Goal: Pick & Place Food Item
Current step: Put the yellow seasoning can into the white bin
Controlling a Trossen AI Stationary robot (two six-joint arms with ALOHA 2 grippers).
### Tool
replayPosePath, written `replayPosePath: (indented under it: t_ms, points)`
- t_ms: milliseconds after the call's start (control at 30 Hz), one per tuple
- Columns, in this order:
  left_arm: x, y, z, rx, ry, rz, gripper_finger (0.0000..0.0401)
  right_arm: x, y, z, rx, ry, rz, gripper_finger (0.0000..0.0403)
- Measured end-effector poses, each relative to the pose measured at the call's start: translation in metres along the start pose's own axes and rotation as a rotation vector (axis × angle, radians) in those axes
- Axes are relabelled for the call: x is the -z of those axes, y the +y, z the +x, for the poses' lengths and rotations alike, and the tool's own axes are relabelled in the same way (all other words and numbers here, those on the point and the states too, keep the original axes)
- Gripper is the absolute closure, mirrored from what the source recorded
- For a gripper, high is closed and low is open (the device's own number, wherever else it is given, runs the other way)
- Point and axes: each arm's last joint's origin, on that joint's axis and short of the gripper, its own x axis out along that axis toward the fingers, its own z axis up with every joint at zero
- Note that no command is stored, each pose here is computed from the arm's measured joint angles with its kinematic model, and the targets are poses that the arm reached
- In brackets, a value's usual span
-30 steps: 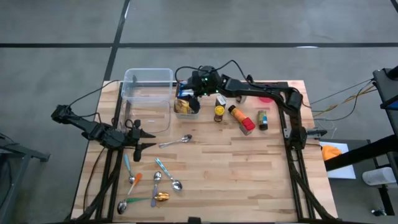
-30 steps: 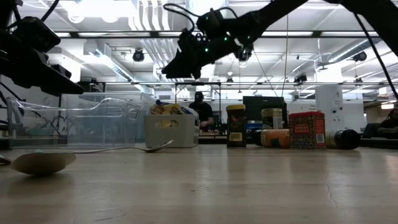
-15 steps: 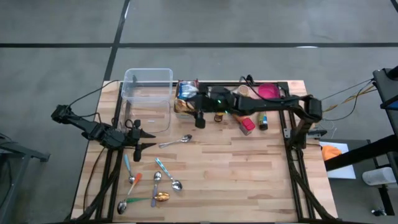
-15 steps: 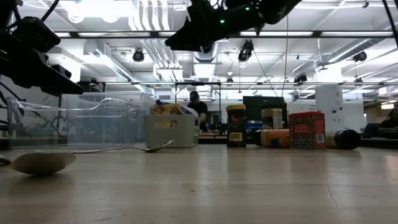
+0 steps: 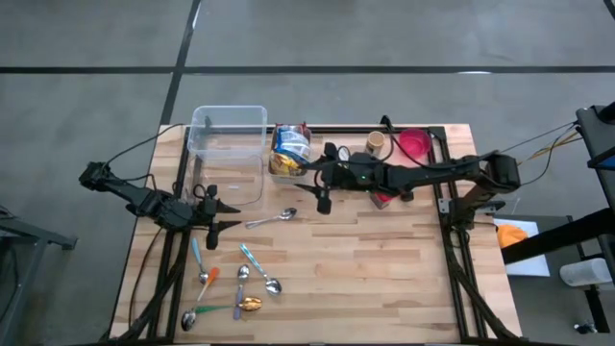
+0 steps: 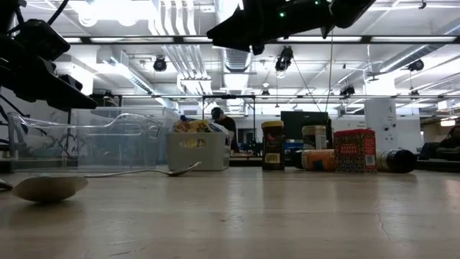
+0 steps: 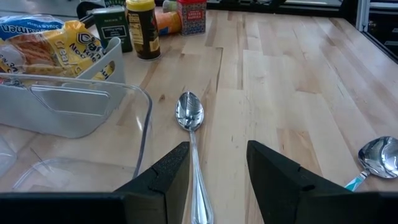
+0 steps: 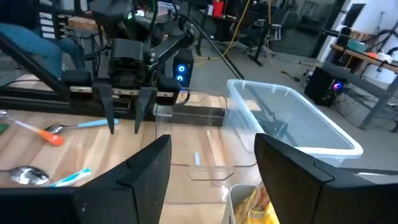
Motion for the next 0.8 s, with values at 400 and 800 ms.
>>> replayPosePath:
  t_ms: [400, 800]
  points:
    - [0.0, 0.0, 0.0, 0.0, 0.001, 0.0, 0.0238, 0.008, 0.024, -0.029, 0.093, 0.035, -0.023, 0.0176]
    - [0.0, 0.0, 0.0, 0.0, 0.0, 0.0, 0.0238, 0.022, 0.056, -0.086, -0.035, -0.044, -0.011, 0.0176]
